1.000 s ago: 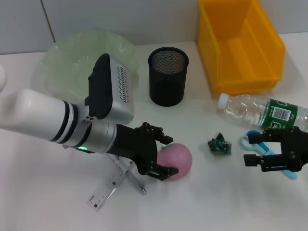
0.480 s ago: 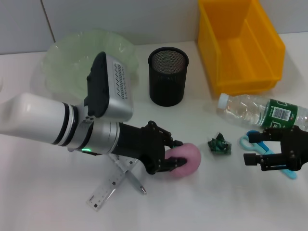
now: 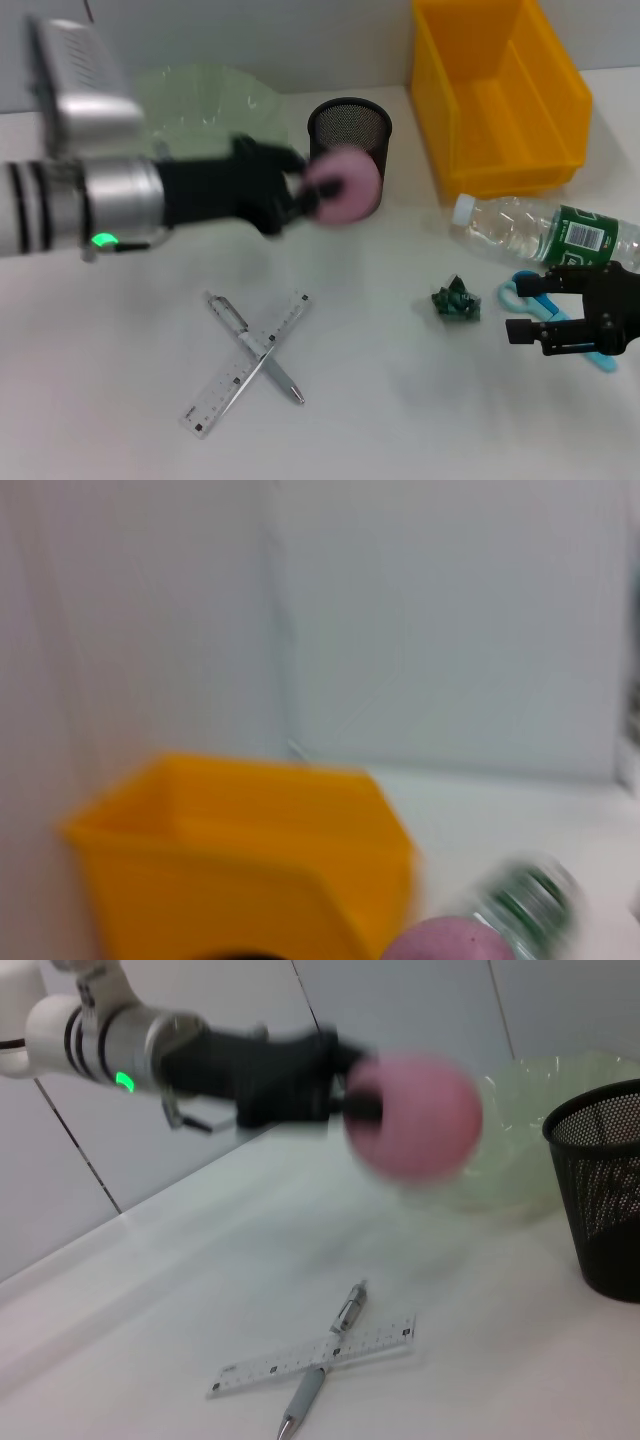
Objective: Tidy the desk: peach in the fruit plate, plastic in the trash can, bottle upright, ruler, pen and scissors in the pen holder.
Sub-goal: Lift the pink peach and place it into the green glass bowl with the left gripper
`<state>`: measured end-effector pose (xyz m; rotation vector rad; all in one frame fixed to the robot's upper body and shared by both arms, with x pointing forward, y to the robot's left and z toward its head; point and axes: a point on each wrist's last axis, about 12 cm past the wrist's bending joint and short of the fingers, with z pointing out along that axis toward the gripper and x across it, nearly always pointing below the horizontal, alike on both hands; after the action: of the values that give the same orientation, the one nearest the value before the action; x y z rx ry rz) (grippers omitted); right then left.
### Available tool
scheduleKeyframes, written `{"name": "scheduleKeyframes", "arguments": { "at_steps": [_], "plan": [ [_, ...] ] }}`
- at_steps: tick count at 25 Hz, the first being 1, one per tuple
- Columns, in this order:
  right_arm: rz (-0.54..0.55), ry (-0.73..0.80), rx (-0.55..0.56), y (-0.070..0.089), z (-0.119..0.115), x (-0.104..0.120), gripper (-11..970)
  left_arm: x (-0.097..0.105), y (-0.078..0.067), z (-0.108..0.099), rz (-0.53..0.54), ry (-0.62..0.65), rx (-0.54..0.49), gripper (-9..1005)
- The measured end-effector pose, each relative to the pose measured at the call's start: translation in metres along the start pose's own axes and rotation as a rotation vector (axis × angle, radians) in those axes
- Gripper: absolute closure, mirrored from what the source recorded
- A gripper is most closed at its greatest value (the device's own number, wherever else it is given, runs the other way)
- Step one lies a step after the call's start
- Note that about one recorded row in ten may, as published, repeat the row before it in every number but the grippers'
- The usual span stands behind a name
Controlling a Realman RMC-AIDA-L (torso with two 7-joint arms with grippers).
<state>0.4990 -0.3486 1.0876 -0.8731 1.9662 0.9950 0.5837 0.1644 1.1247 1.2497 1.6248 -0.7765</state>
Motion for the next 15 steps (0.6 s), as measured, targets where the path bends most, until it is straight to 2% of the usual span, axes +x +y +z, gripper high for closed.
{"name": "scheduleKeyframes", "arguments": {
  "at_steps": [1,2,3,5,7,8,9,11,12,13,14,15],
  "plan": [
    [0.001,0.000,-0.001,0.000,0.000,0.000,175,0.000,0.000,0.000,0.000,0.000,0.000,689],
    [0.001,-0.001,-0.002,0.000,0.000,0.000,175,0.000,0.014,-0.021,-0.056,-0.115,-0.111,697],
    [0.001,-0.001,-0.002,0.000,0.000,0.000,175,0.004,0.023,-0.032,-0.104,-0.185,-0.184,709],
    [0.002,-0.002,-0.004,0.001,0.002,0.001,175,0.011,0.032,-0.040,-0.164,-0.247,-0.266,731],
    [0.002,-0.005,-0.008,0.002,0.004,0.001,175,0.026,0.047,-0.047,-0.264,-0.314,-0.424,750],
    [0.002,-0.005,-0.008,0.002,0.004,0.001,175,0.026,0.047,-0.047,-0.264,-0.314,-0.424,756],
    [0.000,-0.005,-0.009,0.002,0.004,0.000,175,0.032,0.052,-0.048,-0.293,-0.322,-0.479,763],
    [-0.003,-0.006,-0.012,0.002,0.006,-0.001,175,0.032,0.052,-0.048,-0.293,-0.322,-0.479,776],
    [-0.005,-0.006,-0.013,0.001,0.006,-0.001,175,0.039,0.058,-0.048,-0.324,-0.322,-0.553,783],
    [-0.005,-0.006,-0.014,0.001,0.007,-0.001,175,0.039,0.058,-0.048,-0.324,-0.322,-0.553,789],
    [-0.006,-0.006,-0.015,0.001,0.007,-0.002,175,0.054,0.067,-0.041,-0.336,-0.267,-0.682,795],
    [-0.007,-0.006,-0.016,0.001,0.007,-0.002,175,0.058,0.069,-0.037,-0.324,-0.232,-0.704,801]
  ]
}}
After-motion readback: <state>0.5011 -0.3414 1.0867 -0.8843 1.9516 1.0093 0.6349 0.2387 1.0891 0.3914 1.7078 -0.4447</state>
